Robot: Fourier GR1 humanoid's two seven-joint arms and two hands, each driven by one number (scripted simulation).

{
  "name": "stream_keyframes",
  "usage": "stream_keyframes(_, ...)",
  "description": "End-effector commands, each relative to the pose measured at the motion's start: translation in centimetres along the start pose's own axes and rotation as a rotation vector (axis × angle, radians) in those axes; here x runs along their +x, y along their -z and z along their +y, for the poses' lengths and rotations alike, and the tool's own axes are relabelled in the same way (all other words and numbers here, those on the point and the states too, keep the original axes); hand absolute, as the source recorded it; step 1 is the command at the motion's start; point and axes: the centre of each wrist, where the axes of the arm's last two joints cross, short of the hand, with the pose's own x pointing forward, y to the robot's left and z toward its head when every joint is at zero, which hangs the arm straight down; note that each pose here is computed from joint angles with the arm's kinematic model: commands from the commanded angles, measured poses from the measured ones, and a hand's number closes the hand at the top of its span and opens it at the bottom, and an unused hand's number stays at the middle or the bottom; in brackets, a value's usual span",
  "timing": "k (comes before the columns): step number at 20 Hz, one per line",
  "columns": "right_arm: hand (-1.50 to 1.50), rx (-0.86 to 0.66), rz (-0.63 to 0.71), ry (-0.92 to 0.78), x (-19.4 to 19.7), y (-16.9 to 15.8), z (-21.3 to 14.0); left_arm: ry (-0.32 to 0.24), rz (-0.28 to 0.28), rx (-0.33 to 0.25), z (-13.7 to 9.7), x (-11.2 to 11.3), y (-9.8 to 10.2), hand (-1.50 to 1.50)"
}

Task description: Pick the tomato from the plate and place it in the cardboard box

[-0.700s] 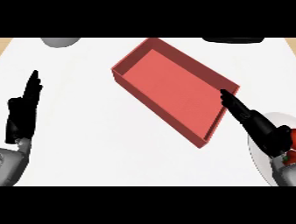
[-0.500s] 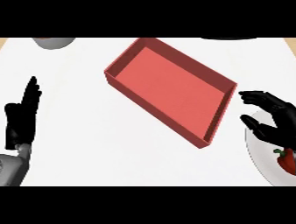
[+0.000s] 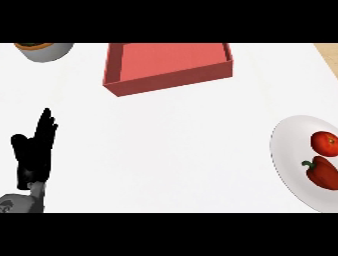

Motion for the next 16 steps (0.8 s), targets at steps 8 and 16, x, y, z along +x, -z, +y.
stream_keyframes(8,-1.5,-0.012,0.197,-0.283,3.8,-5.6,-6.6,-0.005,0.003,-0.055,-0.7,-1.0,-1.0,0.0)
stream_keyframes(16,-1.5,0.17,0.324,-0.387,11.1,-4.6,-7.7,-0.025,-0.017,-0.097,-1.8,0.6,-0.4,0.0)
